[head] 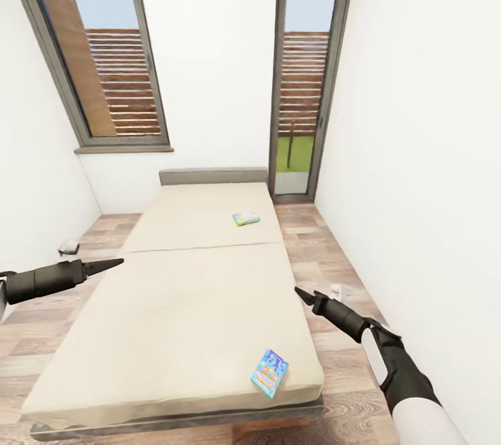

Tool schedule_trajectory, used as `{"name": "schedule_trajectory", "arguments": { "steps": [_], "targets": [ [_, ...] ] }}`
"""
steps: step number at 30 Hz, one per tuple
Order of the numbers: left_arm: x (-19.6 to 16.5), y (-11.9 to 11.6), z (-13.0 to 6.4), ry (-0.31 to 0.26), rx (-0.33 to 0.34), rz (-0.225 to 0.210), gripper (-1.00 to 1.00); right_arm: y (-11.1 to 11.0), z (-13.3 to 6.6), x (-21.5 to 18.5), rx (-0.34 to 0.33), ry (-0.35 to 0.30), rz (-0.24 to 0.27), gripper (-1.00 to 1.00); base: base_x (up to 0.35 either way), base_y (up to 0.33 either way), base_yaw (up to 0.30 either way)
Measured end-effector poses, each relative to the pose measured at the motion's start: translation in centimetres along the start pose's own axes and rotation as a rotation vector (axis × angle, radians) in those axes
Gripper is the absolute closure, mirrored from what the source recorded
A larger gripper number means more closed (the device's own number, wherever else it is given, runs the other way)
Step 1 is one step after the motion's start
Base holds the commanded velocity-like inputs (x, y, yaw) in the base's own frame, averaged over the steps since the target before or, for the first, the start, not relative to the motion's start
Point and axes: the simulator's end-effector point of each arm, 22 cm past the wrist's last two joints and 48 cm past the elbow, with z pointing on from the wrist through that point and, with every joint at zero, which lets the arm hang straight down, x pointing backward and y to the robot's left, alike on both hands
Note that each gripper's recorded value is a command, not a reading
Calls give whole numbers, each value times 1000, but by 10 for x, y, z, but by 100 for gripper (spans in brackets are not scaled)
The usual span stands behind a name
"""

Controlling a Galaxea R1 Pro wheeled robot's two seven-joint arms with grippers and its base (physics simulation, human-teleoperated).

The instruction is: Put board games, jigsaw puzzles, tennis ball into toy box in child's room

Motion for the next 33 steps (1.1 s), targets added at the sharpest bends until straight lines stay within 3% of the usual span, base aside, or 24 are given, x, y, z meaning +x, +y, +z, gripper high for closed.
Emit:
{"name": "schedule_trajectory", "arguments": {
  "steps": [10,18,33],
  "targets": [
    [-1,-4,-1,-1,12,-5,-100,0,-1,-2,0,-3,0,-100,-2,3,23],
    [1,-3,-2,12,5,-91,-100,0,-2,-4,-4,-12,8,-100,0,0,0],
    [-1,8,-4,14,-16,-134,-100,-5,4,4,-3,3,23,-100,0,0,0]
  ]
}}
